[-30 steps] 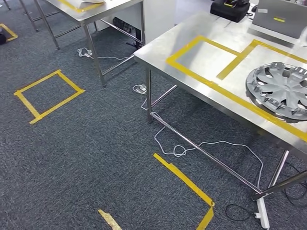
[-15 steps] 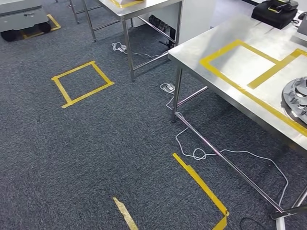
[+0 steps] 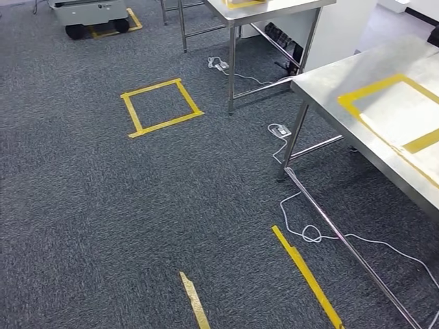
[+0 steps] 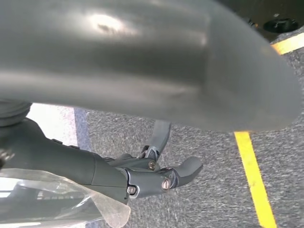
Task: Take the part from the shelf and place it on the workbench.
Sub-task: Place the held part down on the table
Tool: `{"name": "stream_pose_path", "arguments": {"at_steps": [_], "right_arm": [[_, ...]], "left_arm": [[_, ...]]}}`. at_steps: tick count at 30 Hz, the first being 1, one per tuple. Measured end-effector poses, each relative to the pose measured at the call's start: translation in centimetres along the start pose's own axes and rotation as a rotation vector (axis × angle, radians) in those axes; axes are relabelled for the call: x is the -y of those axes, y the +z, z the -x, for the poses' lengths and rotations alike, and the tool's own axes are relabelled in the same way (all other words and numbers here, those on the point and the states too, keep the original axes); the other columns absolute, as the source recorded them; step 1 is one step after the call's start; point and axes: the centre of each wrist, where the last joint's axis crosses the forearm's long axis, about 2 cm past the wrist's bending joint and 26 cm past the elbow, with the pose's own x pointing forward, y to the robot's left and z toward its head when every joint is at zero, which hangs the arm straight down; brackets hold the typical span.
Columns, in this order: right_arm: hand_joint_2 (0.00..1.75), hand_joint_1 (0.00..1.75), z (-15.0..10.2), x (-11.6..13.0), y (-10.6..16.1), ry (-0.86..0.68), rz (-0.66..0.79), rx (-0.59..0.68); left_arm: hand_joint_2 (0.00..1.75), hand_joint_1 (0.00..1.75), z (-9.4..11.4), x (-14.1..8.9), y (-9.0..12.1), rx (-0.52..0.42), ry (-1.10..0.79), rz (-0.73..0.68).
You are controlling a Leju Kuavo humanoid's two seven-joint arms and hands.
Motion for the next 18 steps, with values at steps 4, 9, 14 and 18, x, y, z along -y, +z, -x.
{"name": "stream_pose_path", "arguments": {"at_steps": [4,9,14,18], "right_arm": [[0.00,0.00,0.10,0.07,0.10,-0.004,0.004,0.001],[0.00,0.00,0.18,0.08,0.13,-0.005,0.005,0.000],[0.00,0.00,0.21,0.17,0.22,-0.026,0.012,-0.001],[0.00,0.00,0.29,0.31,0.39,-0.035,0.022,0.001]], "left_arm": [[0.00,0.00,-0.34,0.11,-0.07,0.007,0.001,-0.002],[0.00,0.00,-0.45,0.29,-0.06,0.013,-0.009,0.008],[0.00,0.00,-0.71,0.25,-0.15,0.017,-0.002,0.000],[0.00,0.00,-0.56,0.29,-0.04,0.015,-0.007,0.003]]}}
